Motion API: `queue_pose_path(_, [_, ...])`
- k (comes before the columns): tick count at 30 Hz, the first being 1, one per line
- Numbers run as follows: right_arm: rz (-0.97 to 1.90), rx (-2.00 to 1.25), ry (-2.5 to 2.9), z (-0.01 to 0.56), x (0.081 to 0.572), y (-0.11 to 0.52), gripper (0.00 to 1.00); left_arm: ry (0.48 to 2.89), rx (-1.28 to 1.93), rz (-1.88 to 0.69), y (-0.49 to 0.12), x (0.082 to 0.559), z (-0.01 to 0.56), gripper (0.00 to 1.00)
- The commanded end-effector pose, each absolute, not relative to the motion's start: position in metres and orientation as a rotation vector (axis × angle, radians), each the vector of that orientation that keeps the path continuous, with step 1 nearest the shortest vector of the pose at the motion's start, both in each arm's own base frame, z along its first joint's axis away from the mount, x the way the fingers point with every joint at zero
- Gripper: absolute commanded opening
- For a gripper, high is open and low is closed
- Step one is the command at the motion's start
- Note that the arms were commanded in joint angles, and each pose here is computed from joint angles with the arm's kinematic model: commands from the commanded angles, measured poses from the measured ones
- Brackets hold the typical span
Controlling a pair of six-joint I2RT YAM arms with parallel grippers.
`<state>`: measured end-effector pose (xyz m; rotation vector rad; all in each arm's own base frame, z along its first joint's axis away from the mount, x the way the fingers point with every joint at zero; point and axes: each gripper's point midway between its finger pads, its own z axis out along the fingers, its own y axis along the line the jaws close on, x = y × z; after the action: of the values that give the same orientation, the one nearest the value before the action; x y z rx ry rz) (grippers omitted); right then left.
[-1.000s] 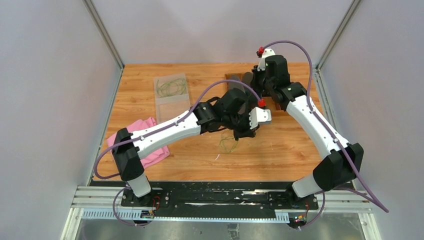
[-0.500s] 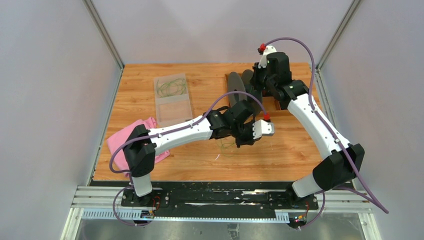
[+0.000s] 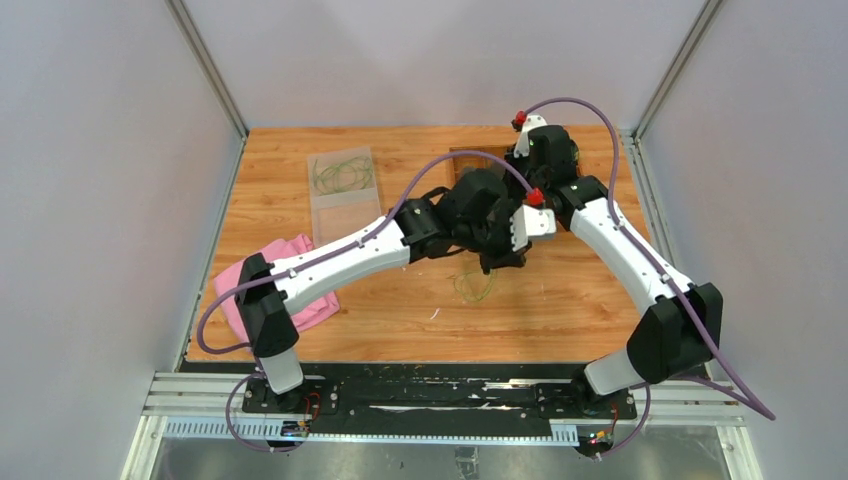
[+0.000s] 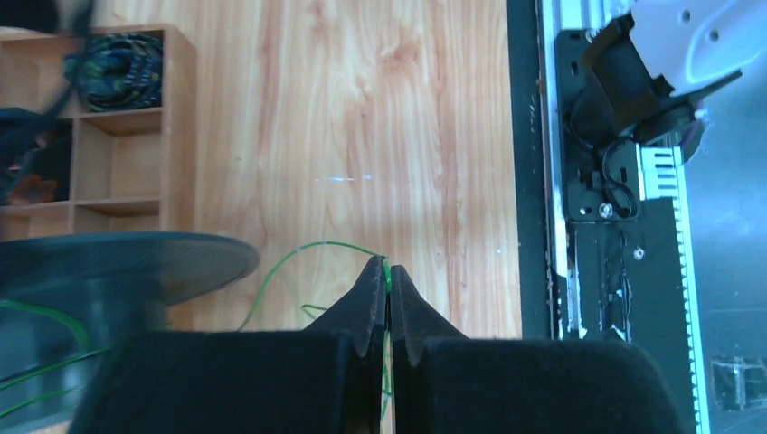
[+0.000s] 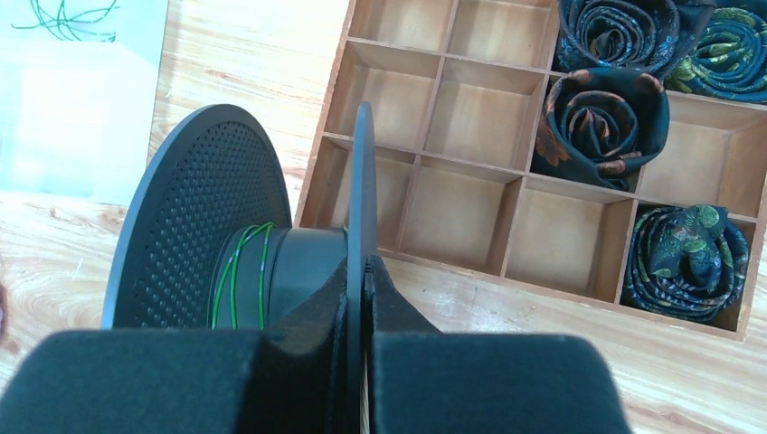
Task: Wrap the cables
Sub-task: Wrap the cable around the cable reel.
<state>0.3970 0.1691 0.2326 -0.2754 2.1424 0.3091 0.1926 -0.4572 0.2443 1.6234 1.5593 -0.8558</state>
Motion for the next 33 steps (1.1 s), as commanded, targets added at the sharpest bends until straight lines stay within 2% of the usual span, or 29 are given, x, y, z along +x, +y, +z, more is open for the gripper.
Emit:
queue_pose_path(1, [0.355, -0.305, 1.999, 0.263, 0.398, 0.173, 0.01, 1.507, 1.468, -0.914, -0.445, 0.211, 0.307, 0.0])
queue_pose_path(11, [0.314, -0.462, 1.924, 0.255, 0.38, 0.172, 0.01, 1.54, 1.408, -0.786, -0.408, 0.241, 0.335, 0.0])
queue_pose_path(21, [0.222, -0.608, 1.854, 0.251, 0.369, 0.162, 0.01, 1.536, 1.459, -0.471, -0.359, 0.263, 0.354, 0.0])
queue_pose_path(33, [0.465, -0.803, 1.777, 0.243, 0.336, 0.198, 0.01, 1.438, 1.393, -0.282, -0.336, 0.306, 0.374, 0.0])
